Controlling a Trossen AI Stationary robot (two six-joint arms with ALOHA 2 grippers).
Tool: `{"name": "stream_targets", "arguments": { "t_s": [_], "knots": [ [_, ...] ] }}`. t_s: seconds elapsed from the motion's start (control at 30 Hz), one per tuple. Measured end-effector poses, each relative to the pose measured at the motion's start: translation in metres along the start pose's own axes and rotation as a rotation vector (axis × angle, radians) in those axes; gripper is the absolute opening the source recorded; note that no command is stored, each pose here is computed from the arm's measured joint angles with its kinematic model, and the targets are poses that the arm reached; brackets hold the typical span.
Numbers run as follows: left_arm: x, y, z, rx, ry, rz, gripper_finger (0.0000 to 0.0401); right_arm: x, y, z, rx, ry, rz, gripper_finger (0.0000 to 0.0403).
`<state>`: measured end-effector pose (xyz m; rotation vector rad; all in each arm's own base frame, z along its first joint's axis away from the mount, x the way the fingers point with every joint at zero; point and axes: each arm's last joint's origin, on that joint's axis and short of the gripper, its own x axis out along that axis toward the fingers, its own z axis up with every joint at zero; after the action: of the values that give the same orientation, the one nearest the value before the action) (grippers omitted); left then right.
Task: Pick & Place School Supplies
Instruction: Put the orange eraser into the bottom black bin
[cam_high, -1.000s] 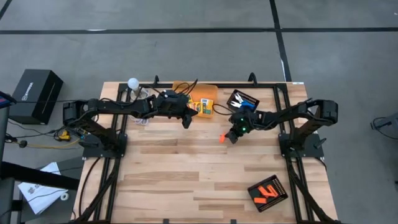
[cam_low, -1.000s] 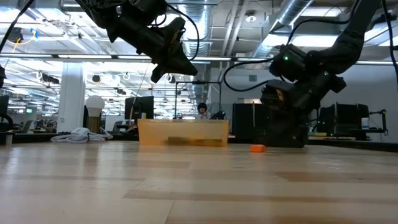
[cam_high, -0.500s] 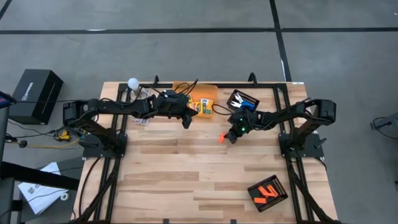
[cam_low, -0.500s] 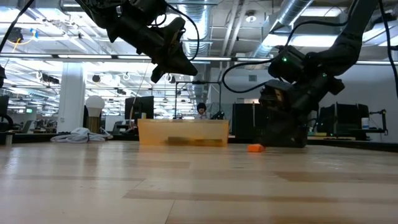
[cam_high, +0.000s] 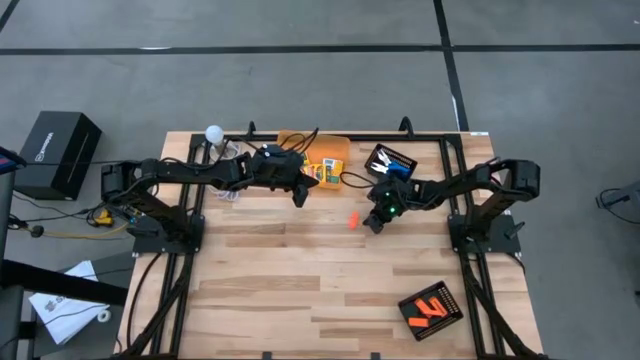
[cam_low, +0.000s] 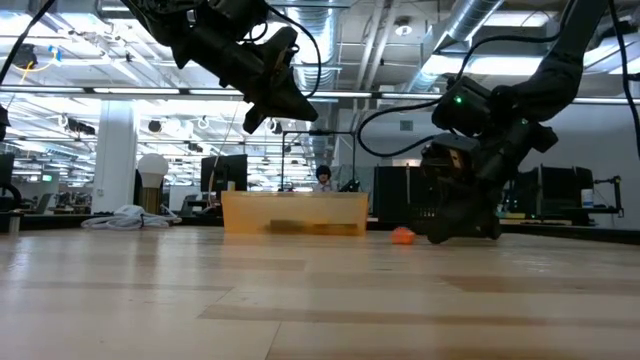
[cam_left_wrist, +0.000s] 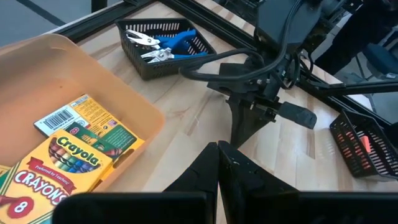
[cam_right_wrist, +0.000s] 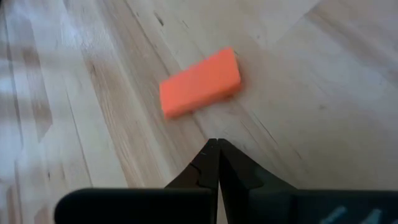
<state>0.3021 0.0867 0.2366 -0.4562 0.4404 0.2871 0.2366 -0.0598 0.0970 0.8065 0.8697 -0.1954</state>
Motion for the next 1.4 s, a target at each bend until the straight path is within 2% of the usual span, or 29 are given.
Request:
{"name": "stream_targets", "arguments": {
  "t_s": [0.3,0.43,0.57,0.73,0.93,1.4],
  "knots": [
    [0.0,0.0,0.0,0.0,0.004,-0.012,0.0,0.0,-0.003,-0.004,0.03,0.006,-0.004,0.0],
    [0.0,-0.001,0.0,0.001,0.011,-0.029,0.0,-0.005,0.001,0.001,0.048,-0.052,0.029,0.0],
    [0.0,-0.001,0.0,0.002,0.015,-0.037,0.0001,-0.016,0.015,0.017,-0.01,-0.145,0.082,0.0001],
    [0.0,0.0,-0.002,0.014,0.02,-0.033,0.0003,-0.019,0.02,0.028,-0.06,-0.179,0.092,0.001],
    [0.002,0.006,-0.017,-0.01,0.064,-0.012,0.0001,-0.008,0.01,0.023,-0.052,-0.116,0.048,0.0001],
    [0.002,0.007,-0.02,-0.011,0.062,0.003,0.0001,0.014,0.008,0.019,-0.042,-0.079,0.118,0.0]
  ]
}}
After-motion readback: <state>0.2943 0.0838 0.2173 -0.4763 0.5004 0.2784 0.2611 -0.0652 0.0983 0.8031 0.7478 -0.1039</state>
